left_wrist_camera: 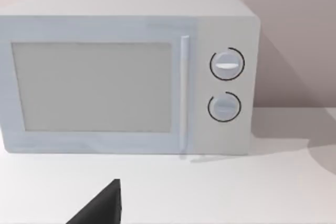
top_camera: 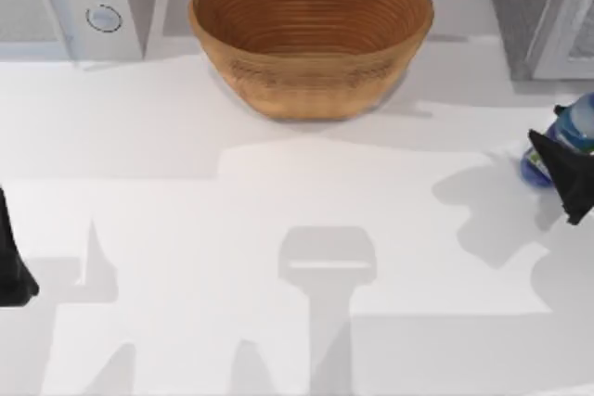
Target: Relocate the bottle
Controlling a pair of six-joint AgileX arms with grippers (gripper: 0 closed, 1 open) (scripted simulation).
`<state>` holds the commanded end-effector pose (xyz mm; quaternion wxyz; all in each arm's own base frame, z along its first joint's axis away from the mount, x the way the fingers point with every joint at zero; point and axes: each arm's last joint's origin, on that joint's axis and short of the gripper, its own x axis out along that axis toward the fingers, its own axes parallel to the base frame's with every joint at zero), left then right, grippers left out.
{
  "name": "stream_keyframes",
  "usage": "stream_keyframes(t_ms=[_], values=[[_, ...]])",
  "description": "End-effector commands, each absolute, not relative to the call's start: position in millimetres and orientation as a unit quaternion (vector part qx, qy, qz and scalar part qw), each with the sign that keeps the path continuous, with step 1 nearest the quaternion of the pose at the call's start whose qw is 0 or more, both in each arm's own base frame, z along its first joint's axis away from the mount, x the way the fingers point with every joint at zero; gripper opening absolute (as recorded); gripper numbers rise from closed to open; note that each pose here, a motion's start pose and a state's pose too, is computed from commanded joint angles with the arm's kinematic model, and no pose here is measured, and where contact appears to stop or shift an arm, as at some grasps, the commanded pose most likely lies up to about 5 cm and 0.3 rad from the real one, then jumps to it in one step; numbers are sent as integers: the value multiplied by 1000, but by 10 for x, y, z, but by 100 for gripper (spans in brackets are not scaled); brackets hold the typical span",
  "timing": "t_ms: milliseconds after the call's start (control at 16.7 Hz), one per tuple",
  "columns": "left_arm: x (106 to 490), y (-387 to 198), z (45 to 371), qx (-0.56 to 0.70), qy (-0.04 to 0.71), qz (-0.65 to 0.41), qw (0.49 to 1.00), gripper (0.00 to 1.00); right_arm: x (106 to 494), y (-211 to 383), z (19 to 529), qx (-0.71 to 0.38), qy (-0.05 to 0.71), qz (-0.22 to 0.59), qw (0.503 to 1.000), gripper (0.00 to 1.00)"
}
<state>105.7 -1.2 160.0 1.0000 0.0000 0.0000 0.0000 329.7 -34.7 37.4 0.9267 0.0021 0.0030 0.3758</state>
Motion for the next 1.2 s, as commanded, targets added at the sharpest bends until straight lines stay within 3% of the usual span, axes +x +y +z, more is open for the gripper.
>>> stream_keyframes(t_ms=[60,840,1200], values=[[1057,-12,1600,0,0,0,1000,100,3297,-347,374,2,3,376,927,0],[1057,-12,1600,0,0,0,1000,100,3297,-347,374,2,3,376,927,98],[1057,-12,1600,0,0,0,1000,100,3297,-347,374,2,3,376,927,100]])
